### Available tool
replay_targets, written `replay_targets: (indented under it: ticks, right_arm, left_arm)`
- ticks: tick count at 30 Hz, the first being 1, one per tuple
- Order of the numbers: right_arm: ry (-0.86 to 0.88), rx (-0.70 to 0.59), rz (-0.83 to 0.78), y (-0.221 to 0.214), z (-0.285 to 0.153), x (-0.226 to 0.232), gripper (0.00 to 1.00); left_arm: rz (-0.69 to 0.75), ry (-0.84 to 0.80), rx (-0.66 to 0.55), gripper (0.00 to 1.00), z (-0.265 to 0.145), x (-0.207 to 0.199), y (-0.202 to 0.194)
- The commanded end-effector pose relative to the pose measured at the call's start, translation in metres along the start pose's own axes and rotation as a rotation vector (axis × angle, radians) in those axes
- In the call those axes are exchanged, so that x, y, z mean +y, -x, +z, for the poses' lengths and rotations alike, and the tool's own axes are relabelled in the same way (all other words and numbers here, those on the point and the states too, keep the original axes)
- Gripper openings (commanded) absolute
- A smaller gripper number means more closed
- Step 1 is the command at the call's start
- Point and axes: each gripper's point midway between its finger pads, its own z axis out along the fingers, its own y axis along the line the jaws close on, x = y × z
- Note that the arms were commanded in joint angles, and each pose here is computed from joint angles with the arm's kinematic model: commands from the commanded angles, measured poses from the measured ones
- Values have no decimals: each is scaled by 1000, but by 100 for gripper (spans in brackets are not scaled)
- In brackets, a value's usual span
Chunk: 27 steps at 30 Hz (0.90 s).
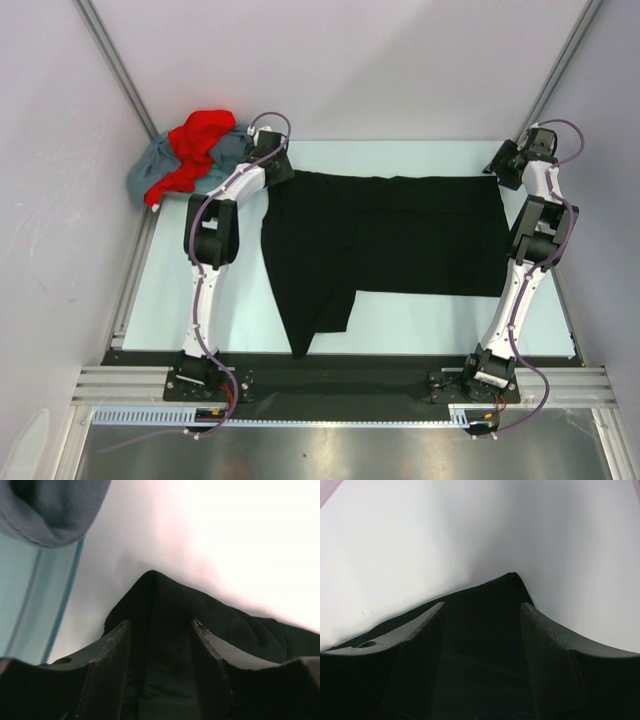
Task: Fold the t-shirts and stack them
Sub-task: Fold the tshirt
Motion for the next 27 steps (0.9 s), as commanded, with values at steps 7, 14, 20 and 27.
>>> replay_targets:
  ticks: [7, 14, 20, 27]
  right_arm:
    - [6, -17, -13, 14, 1, -12, 65]
    - [35, 8, -24, 7, 10, -14, 63]
    - [40, 28, -18, 1, 18, -16, 50]
    - [18, 9, 62, 8, 28, -28, 17]
  left_arm:
    - [-120, -42, -75, 46, 3, -15, 24]
    - [-147, 3, -85, 26, 0, 3, 28]
    - [-153, -4, -89, 13, -1, 6, 33]
    - [-148, -3, -99, 4, -2, 6, 37]
